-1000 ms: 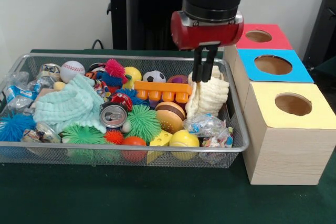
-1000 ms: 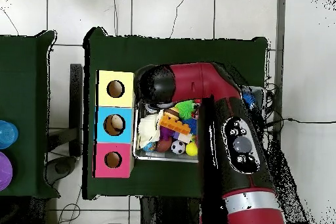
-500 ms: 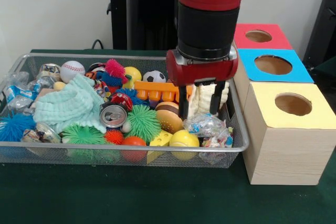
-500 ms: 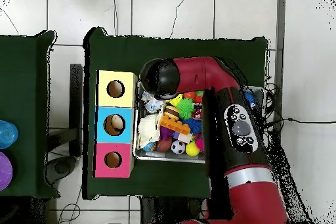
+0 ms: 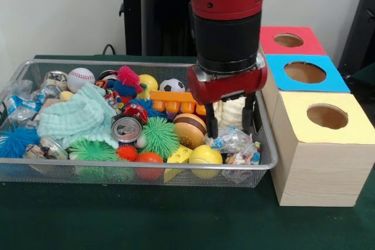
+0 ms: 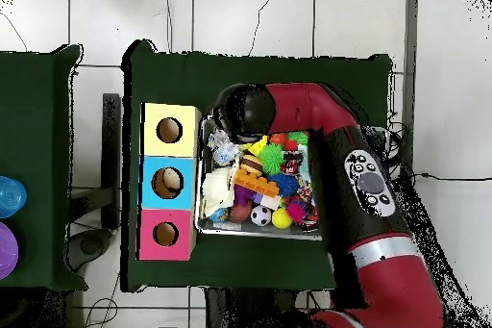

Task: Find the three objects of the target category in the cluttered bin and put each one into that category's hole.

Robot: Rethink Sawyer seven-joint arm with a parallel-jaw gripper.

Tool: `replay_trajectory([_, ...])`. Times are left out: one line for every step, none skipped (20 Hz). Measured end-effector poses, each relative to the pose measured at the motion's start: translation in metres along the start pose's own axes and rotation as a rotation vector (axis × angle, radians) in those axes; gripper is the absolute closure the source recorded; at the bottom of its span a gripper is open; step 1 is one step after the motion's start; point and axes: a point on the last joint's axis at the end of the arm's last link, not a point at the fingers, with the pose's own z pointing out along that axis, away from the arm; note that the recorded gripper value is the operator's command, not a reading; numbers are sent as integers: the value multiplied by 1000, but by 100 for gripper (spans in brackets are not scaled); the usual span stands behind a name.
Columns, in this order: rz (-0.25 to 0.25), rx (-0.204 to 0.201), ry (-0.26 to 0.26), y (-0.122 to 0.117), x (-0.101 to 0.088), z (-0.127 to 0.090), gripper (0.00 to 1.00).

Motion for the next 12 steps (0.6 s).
replay_trajectory([-16,-7,-1,-4,3,0,0])
replay_trajectory([-41,-13,-3,-9,7,0,0])
replay_trajectory([-75,-17,2,-15,11,0,0])
replay_trajectory([-109,-21,6,-22,16,1,0])
replay_trajectory([-143,-25,11,-28,21,1,0])
replay_trajectory([-176,-29,15,-34,26,1,0])
replay_trajectory([-215,-34,23,-39,31,1,0])
replay_trajectory([-253,-39,31,-44,36,1,0])
replay_trajectory([-292,-44,40,-48,41,2,0])
replay_trajectory([-324,-48,46,-51,44,2,0])
replay_trajectory([-376,-53,54,-54,50,4,0])
replay_trajectory([-396,-55,56,-54,52,5,0])
